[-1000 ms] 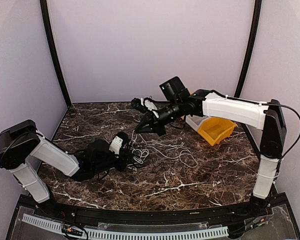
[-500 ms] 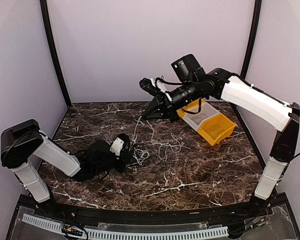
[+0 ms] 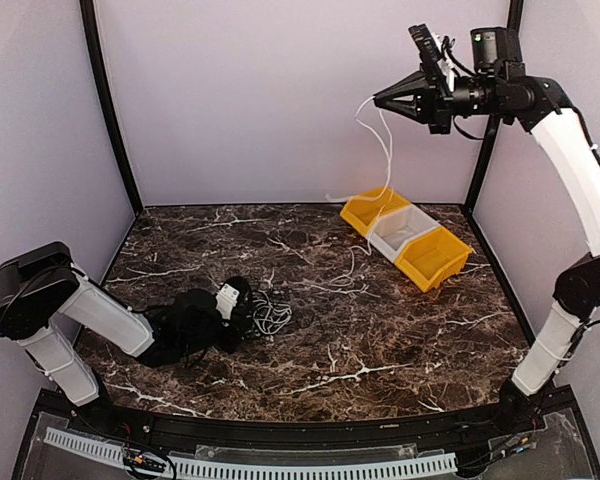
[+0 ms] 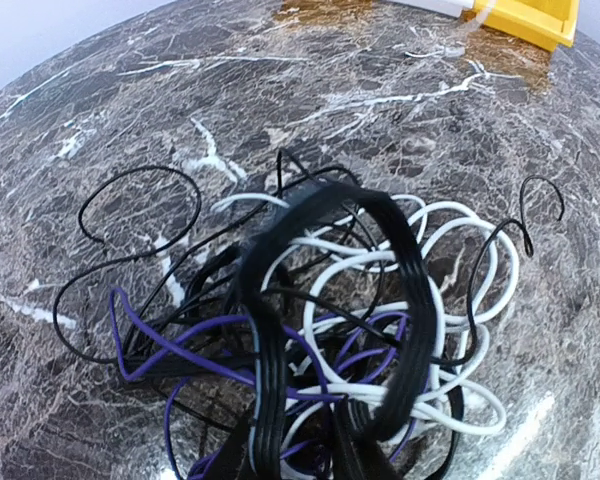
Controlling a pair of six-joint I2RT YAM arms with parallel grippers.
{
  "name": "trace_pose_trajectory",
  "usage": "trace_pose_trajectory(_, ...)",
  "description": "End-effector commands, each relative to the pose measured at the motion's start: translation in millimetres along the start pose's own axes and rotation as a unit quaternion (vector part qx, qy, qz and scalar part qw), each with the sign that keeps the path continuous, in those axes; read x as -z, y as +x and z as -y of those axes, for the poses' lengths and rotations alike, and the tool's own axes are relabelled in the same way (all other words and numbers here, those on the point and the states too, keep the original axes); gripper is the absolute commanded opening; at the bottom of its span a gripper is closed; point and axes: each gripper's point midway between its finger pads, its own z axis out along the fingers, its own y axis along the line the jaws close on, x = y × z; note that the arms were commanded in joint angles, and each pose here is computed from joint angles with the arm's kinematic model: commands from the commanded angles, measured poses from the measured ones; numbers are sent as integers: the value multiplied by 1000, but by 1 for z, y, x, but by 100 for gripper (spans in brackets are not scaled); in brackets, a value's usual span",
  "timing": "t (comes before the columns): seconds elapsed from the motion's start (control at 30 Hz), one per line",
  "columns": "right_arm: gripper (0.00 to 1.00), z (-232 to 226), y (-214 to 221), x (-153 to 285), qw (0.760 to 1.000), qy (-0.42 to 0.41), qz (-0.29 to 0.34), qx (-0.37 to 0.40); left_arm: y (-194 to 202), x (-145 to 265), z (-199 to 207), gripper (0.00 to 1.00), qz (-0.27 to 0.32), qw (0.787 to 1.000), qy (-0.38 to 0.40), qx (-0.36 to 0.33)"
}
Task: Untangle the cables
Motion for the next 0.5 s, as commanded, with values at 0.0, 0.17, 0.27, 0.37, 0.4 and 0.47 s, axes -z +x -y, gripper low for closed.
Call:
trace_pose_trajectory(0.0, 0, -35, -35, 13, 998, -47, 42, 20, 22, 5, -14, 26, -38, 999, -30, 1)
trace_pose_trajectory(0.17, 0, -40, -32, 14, 998, -48, 42, 13, 16, 8, -15, 27, -30, 999, -33, 8)
trace_pose_trajectory(0.27, 0, -43, -22, 13, 998, -45, 34, 1, 2, 15, -15, 34, -17, 999, -30, 14)
trace_pose_trajectory(0.37, 0, -43, 0, 11, 999, -31, 13, -10, -16, 24, -15, 42, -2, 999, -31, 24)
trace_pose_trajectory(0.4, 0, -43, 9, 10, 1000, -25, 4, -15, -23, 29, -16, 47, 4, 999, -32, 30)
trace_pose_trajectory(0.47, 0, -45, 26, 8, 999, -17, -14, -23, -36, 37, -18, 55, 19, 998, -34, 38)
